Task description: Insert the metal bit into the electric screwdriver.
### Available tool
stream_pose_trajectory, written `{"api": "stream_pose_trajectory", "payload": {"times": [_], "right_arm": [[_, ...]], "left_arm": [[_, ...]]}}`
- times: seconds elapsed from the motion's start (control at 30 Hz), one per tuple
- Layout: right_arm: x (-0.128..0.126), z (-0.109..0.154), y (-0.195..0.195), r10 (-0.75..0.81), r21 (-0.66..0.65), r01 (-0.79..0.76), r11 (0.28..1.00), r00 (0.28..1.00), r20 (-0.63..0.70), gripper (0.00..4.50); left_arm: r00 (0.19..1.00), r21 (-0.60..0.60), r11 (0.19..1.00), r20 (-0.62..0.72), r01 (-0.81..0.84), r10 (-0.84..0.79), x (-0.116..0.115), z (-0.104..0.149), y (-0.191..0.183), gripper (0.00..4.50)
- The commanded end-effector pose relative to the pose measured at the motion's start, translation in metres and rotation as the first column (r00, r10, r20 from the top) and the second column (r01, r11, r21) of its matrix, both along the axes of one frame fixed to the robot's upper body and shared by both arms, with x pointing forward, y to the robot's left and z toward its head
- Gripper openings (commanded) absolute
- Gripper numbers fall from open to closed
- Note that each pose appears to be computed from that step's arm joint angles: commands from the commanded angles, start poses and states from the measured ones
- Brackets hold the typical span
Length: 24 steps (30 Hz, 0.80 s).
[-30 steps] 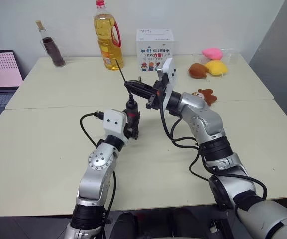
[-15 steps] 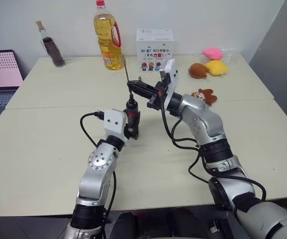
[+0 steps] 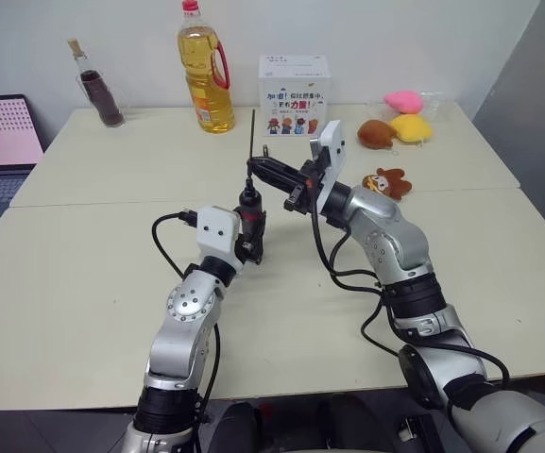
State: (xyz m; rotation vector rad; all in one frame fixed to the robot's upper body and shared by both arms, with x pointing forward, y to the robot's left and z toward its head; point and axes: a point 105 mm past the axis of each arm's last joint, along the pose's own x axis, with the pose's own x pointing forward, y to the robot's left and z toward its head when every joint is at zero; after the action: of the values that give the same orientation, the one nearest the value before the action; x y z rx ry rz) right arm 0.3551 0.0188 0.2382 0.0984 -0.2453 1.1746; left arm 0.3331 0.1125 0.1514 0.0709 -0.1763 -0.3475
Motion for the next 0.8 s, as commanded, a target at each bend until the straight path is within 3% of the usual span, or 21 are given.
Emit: {"api": "stream_pose_trajectory", "payload": {"times": [0.03, 0.7, 0.8], "right_arm": [[0.002, -0.015, 0.0, -0.019, -0.059, 0.018, 0.998, 1.0, -0.019, 0.01], [0.0, -0.025, 0.006, 0.029, -0.187, -0.026, 0.982, 1.0, 0.013, 0.01], [-0.001, -0.013, 0.003, 0.033, -0.149, -0.03, 0.988, 0.999, 0.021, 0.6]], "left_arm": [[0.999, -0.005, 1.0, 0.045, 0.0, 0.0, -0.001, 0.012, 0.002, 1.67], [0.999, 0.002, 1.0, 0.043, -0.01, 0.01, -0.003, 0.01, 0.003, 1.67], [0.999, 0.002, 1.0, 0.044, -0.005, 0.005, -0.002, 0.011, 0.002, 1.67]]}}
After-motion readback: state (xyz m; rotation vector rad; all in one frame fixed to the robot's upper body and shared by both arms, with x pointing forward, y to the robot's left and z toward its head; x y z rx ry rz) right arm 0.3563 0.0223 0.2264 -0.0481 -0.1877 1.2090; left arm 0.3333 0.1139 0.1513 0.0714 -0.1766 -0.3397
